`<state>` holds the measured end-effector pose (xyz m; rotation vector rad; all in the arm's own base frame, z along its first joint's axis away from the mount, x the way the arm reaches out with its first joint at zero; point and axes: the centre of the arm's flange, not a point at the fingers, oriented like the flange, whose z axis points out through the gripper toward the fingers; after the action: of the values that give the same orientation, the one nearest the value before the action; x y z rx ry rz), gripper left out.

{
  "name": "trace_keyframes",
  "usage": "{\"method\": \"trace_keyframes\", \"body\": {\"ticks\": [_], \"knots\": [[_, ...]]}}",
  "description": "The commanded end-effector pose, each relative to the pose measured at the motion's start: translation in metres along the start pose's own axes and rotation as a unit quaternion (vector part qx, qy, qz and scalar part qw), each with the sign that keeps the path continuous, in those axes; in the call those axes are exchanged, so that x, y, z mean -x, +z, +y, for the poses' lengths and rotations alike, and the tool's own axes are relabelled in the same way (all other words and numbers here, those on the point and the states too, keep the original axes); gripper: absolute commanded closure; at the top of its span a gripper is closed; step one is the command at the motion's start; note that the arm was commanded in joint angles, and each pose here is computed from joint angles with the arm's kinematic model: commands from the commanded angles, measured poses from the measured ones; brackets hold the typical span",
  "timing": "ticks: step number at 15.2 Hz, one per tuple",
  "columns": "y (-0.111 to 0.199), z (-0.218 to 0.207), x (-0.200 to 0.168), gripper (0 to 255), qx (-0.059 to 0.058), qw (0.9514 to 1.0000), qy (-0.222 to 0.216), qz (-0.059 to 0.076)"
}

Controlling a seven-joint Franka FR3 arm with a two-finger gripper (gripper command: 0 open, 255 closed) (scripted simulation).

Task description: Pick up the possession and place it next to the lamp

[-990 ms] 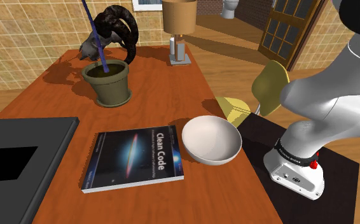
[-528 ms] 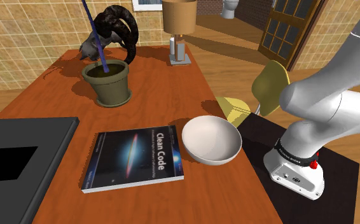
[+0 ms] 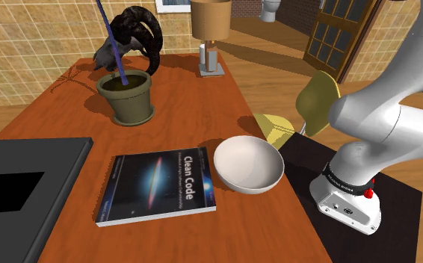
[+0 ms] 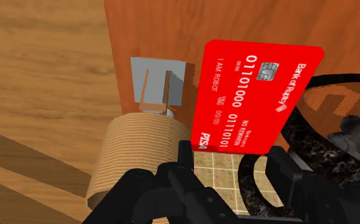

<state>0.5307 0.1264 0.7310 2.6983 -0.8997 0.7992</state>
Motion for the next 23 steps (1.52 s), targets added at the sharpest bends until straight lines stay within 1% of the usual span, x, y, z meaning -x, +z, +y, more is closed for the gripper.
{"method": "trace_keyframes", "body": {"ticks": [1, 20, 23], "knots": [[0.01, 0.021, -0.018, 255, 0.0, 1.0, 0.0, 0.002], [0.112, 0.189, -0.173, 255, 0.0, 1.0, 0.0, 0.002], [0.125, 0.189, -0.165, 255, 0.0, 1.0, 0.0, 0.002]]}}
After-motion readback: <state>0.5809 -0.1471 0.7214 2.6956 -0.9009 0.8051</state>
